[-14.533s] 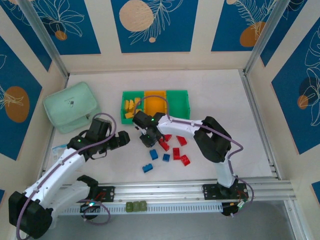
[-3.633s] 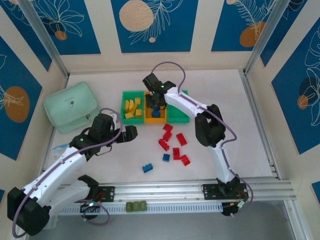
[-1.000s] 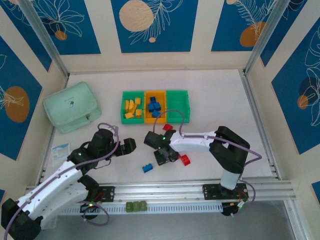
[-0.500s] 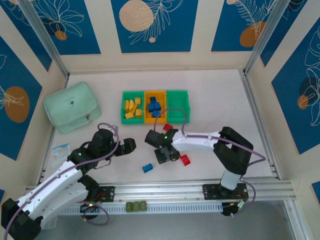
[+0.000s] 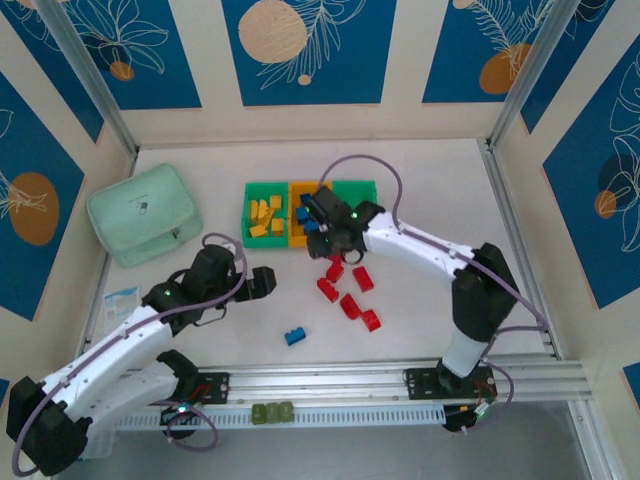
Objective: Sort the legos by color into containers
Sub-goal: Place the lego in the container.
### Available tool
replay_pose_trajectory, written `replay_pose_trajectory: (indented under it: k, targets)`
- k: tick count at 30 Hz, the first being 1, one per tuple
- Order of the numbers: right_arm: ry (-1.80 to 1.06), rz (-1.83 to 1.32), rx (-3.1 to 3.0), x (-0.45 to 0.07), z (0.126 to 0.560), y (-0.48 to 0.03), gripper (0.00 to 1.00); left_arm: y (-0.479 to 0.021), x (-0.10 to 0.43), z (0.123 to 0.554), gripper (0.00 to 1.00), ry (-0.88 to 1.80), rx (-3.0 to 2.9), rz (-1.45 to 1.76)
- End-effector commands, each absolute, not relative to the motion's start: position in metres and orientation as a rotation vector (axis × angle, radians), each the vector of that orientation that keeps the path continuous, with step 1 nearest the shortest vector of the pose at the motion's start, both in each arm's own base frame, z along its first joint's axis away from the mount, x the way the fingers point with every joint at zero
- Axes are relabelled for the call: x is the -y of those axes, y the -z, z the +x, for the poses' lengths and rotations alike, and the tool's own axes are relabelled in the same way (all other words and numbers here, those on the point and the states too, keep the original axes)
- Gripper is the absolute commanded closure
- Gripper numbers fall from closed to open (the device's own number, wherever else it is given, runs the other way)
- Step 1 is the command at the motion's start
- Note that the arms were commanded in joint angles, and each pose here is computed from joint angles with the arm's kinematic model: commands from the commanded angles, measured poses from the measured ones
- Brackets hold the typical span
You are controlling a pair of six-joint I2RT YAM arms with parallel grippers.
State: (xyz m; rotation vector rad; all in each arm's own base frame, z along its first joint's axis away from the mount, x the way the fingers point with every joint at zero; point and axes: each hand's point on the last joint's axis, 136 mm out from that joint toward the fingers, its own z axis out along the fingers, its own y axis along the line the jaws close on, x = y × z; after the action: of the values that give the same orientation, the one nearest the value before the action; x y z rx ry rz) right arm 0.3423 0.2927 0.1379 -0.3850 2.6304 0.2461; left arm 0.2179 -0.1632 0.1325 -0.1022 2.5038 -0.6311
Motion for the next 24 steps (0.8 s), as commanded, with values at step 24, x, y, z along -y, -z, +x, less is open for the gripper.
replay_pose_trajectory:
  k: [24]
  targets:
    - [-0.279, -0.499, -2.566, -0.31, 0.365, -0.154, 0.28, -0.165, 0.156, 0.24, 0.01, 0.639, -2.413, -0.127]
